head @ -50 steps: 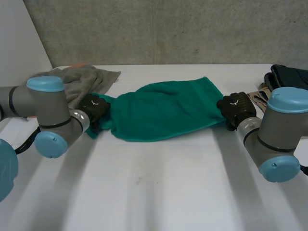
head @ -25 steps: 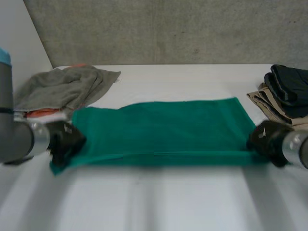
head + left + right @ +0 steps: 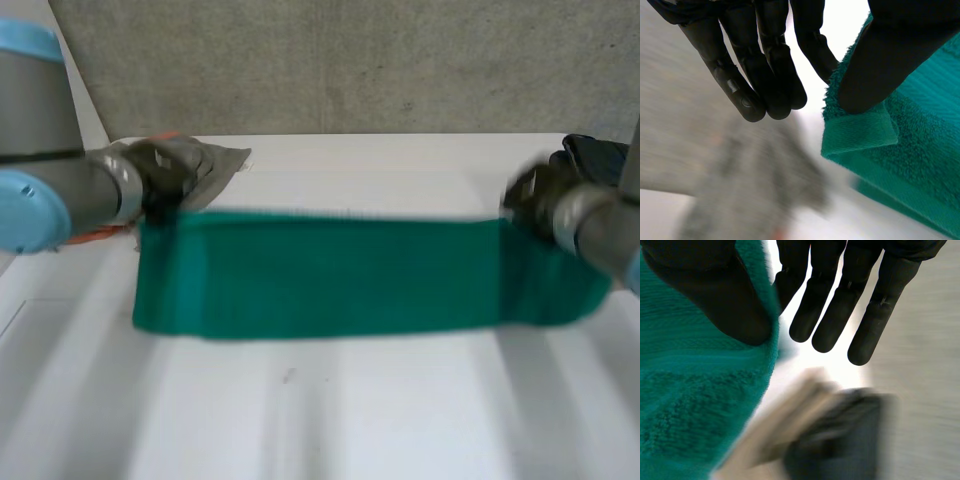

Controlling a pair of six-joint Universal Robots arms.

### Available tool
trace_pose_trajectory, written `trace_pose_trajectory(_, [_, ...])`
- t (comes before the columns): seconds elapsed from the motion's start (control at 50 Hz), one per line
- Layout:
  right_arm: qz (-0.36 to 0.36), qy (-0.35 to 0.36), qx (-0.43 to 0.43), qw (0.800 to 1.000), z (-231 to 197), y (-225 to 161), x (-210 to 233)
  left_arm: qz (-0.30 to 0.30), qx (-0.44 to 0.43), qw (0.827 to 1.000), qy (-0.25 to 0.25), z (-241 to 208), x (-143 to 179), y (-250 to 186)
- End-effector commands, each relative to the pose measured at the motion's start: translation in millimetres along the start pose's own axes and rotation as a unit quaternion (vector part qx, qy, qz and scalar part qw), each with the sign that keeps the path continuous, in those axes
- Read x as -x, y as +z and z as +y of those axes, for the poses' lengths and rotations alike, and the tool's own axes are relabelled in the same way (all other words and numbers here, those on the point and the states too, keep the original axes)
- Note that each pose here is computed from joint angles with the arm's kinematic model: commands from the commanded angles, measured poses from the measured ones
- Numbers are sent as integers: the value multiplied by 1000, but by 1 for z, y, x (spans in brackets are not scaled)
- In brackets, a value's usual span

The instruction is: Fold the laundry.

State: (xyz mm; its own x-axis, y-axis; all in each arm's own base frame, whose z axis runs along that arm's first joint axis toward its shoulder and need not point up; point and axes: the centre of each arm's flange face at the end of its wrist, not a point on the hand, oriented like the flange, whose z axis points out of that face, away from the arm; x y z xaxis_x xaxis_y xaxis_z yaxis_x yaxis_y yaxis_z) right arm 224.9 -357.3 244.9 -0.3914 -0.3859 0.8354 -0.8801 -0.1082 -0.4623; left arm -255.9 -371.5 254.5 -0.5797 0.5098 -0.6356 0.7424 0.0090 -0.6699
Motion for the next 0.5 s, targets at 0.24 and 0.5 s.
trace_pose_trajectory(0.24, [368, 199, -361, 834, -83, -14, -147, -306, -441, 831, -148, -123, 141, -42])
trace_pose_trajectory(0.5, [246, 207, -254, 912, -45, 34, -73, -247, -307, 902, -179, -43, 90, 22])
